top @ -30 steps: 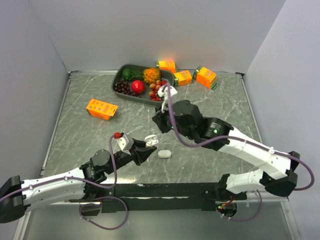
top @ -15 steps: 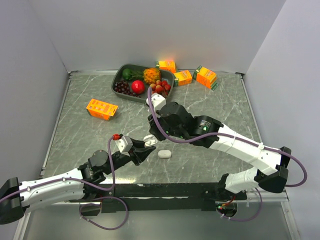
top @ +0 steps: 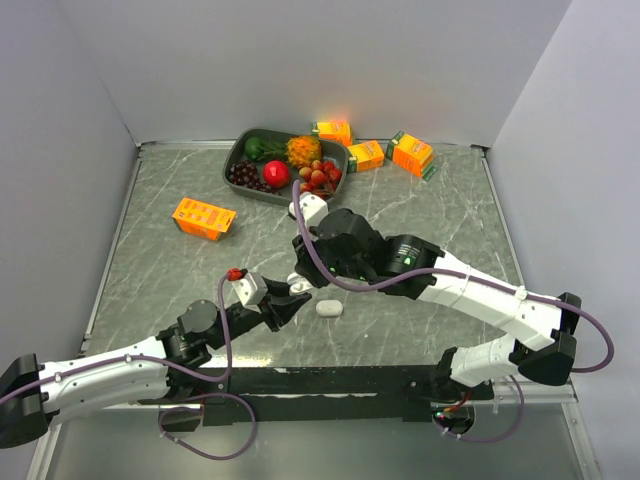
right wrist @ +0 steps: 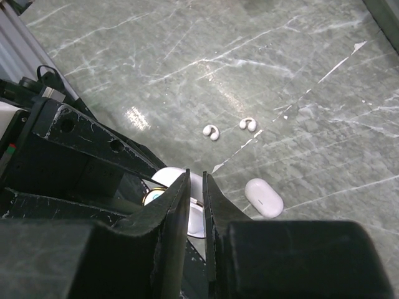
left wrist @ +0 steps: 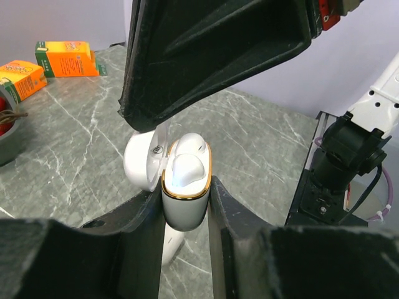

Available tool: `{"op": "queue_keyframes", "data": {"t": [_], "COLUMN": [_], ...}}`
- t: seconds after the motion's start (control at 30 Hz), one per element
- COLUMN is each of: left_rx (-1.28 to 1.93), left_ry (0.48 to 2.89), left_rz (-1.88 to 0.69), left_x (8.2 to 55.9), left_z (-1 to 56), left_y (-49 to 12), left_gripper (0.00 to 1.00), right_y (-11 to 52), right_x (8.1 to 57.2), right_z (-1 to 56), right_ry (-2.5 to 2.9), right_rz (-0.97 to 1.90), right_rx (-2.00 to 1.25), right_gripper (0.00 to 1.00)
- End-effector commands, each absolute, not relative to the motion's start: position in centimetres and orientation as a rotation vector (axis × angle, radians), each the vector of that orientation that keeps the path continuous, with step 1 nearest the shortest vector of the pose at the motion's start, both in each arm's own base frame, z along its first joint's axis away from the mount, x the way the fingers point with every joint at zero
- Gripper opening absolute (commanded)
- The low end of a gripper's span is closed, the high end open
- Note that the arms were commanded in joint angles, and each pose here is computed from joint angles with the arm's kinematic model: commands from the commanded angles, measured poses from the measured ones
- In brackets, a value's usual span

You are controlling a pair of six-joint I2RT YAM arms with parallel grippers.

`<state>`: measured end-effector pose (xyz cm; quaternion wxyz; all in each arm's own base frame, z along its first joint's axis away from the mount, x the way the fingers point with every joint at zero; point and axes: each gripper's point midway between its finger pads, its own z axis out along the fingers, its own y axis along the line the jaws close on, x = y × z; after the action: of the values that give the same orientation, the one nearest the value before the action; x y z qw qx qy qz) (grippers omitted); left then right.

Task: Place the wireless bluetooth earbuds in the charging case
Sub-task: Close the charging case, then place the charging case at the center of the board.

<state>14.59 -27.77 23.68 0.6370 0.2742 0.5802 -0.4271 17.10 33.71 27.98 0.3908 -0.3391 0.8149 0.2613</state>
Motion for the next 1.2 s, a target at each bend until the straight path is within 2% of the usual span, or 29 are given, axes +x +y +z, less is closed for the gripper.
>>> {"op": "queue_keyframes", "data": {"t": [0.0, 0.6, 0.7, 0.87, 0.97, 1.1, 1.17], "left_rx": [0.543, 0.473, 0.468, 0.396, 0.353, 0.136, 0.023], "left_ry": [1.227, 1.240, 1.246, 1.342, 1.546, 1.990, 2.162], "left_rz": [-0.986, -0.978, -0.979, -0.980, -0.967, -0.871, -0.976], "left_x": [15.1, 15.7, 15.8, 16.7, 18.5, 24.3, 26.1], "left_z": [27.9, 28.3, 28.2, 27.3, 25.1, 18.5, 15.5], "left_y": [-27.3, -26.7, -26.6, -26.4, -26.8, -23.7, -22.8], "left_gripper": [0.01, 0.01, 0.01, 0.01, 0.01, 0.01, 0.02], "right_y": [33.4, 32.4, 32.1, 28.5, 26.1, 24.8, 24.9], "right_x": [15.9, 14.3, 15.0, 16.9, 18.4, 19.1, 19.1], "right_z": [27.5, 27.4, 28.6, 32.9, 32.1, 29.8, 28.9], "right_ry": [2.085, 2.076, 2.049, 1.930, 1.964, 2.045, 2.064], "right_rz": [0.691, 0.722, 0.728, 0.796, 0.749, 0.698, 0.704], "right_rx": [-0.880, -0.885, -0.794, -0.495, -0.376, -0.305, -0.287], "right_gripper": [0.21, 0.19, 0.24, 0.38, 0.42, 0.41, 0.43]}}
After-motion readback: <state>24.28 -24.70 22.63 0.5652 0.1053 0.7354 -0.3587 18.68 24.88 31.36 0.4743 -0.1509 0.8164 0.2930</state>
